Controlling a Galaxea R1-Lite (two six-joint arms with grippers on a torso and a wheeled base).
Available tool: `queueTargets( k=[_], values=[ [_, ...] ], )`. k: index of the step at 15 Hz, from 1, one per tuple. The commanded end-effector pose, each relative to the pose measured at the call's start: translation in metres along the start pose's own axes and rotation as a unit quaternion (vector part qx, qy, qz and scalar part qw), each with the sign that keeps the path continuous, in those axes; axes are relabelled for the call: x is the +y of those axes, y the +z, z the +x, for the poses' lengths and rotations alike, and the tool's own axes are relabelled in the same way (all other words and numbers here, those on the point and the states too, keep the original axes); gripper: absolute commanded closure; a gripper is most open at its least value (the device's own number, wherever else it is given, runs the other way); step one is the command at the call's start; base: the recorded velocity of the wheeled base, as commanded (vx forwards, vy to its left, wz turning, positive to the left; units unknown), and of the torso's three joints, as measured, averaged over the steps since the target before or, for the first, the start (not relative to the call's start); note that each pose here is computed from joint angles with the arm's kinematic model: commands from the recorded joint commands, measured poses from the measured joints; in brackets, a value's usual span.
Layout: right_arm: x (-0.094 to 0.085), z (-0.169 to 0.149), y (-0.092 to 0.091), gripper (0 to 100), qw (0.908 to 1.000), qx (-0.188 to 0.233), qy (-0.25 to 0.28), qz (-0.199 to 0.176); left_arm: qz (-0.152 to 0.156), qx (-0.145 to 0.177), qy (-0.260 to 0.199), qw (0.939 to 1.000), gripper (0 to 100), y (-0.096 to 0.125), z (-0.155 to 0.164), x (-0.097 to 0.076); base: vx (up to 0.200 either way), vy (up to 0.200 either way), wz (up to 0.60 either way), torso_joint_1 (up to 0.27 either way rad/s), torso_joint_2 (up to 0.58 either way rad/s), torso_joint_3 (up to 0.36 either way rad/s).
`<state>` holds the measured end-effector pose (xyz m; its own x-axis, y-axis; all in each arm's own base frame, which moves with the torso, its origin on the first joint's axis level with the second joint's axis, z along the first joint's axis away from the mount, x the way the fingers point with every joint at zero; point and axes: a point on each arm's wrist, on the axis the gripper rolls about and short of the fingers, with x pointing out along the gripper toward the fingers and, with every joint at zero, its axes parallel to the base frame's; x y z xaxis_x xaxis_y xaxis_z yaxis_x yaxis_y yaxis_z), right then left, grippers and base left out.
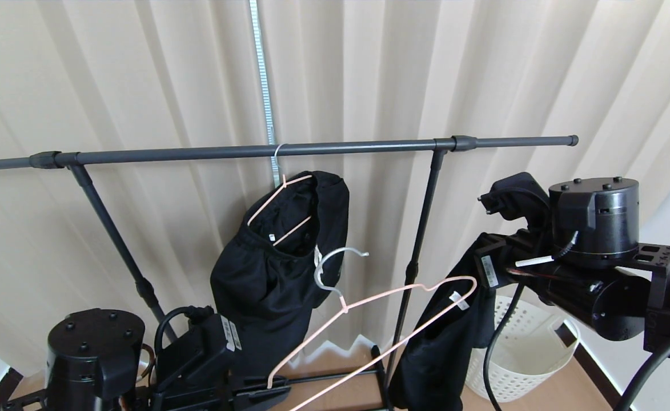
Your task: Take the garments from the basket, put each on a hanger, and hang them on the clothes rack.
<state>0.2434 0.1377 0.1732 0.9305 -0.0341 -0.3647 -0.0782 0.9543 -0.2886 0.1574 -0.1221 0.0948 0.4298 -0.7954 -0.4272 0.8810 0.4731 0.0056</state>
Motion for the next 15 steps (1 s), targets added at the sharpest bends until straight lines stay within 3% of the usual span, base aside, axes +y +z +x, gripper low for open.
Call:
queueTargets(
  k=[1, 4, 15],
  values=[
    [0.003, 0.000, 0.000, 100, 1.0000, 0.000, 0.004, 0.000, -0.008, 0.000, -0.003, 1.0000, 100, 0.001, 0.003, 0.000, 0.000, 0.000, 0.00, 0.000, 0.00, 0.000],
    [0.007, -0.001, -0.003, 100, 0.9999, 0.003, 0.011, -0.005, -0.036, -0.009, 0.005, 0.9993, 100, 0.008, 0.006, 0.003, 0.000, 0.000, 0.00, 0.000, 0.00, 0.000],
    [0.035, -0.020, -0.009, 100, 0.9977, -0.003, 0.063, -0.025, -0.052, -0.008, 0.016, 0.9985, 100, 0.012, 0.016, 0.007, 0.000, 0.000, 0.00, 0.000, 0.00, 0.000]
  ],
)
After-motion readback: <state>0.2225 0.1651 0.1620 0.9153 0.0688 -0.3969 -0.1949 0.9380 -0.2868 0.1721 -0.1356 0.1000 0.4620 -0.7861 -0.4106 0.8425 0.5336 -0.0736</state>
